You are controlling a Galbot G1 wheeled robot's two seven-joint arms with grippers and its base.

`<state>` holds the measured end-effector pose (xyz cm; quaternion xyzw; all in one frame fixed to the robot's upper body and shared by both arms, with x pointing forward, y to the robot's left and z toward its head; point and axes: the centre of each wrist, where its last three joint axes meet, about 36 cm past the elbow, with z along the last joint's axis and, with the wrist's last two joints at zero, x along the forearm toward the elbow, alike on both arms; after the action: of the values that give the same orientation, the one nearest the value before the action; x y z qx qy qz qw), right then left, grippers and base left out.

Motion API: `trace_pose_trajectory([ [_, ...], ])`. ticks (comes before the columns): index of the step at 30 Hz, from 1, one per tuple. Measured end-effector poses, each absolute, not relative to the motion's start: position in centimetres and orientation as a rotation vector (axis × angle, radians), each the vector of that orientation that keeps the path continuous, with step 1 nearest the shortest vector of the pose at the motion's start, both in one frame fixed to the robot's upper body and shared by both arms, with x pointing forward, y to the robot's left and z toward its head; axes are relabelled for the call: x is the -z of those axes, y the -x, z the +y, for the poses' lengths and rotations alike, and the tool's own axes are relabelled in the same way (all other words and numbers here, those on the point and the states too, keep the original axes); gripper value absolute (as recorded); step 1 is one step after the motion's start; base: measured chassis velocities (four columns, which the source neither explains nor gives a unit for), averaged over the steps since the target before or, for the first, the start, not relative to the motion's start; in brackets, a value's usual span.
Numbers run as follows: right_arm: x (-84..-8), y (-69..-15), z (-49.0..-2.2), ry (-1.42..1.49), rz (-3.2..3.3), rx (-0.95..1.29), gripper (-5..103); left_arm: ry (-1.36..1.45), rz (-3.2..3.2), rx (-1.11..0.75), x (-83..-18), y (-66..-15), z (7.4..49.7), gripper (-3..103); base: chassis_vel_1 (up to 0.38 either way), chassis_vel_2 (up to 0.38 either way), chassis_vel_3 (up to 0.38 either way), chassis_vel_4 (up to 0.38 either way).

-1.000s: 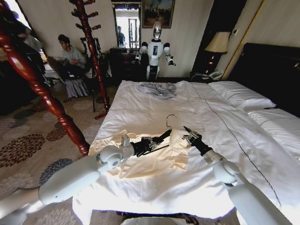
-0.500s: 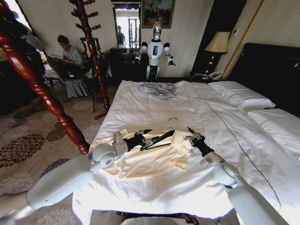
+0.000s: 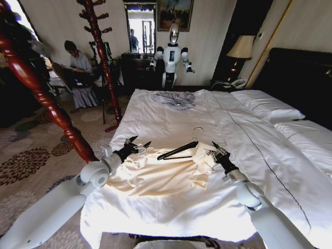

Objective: Pick up the clothes from the bed and hang them on the clothes hanger.

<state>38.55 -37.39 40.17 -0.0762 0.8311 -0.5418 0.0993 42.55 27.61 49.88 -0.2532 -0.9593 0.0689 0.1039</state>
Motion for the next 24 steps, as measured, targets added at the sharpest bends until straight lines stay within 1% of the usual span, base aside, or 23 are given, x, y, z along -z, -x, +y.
trace_pose_trajectory([
  [5, -40.2, -38.4, -37.4, 0.231, 2.455, 1.602, 19, 0.673, -2.817, -0.182, -48.1, -43.2, 28.1, 100, 0.000, 0.000, 0.000, 0.000],
  [9, -40.3, -38.2, -37.7, 0.222, 2.455, 1.609, 19, 0.688, -2.776, -0.218, -46.8, -42.7, 27.0, 100, 0.000, 0.000, 0.000, 0.000],
  [10, -40.4, -38.1, -37.9, 0.217, 2.456, 1.613, 19, 0.693, -2.752, -0.257, -46.1, -42.2, 26.3, 100, 0.000, 0.000, 0.000, 0.000],
  [11, -40.5, -37.8, -38.3, 0.209, 2.457, 1.623, 19, 0.658, -2.741, -0.345, -45.2, -42.0, 25.5, 100, 0.000, 0.000, 0.000, 0.000],
  [12, -40.5, -37.7, -38.4, 0.208, 2.456, 1.627, 19, 0.632, -2.734, -0.389, -45.1, -42.3, 25.5, 100, 0.000, 0.000, 0.000, 0.000],
  [24, -40.7, -37.5, -38.6, 0.202, 2.453, 1.628, 19, 0.569, -2.597, -0.599, -43.4, -43.4, 26.2, 100, 0.000, 0.000, 0.000, 0.000],
])
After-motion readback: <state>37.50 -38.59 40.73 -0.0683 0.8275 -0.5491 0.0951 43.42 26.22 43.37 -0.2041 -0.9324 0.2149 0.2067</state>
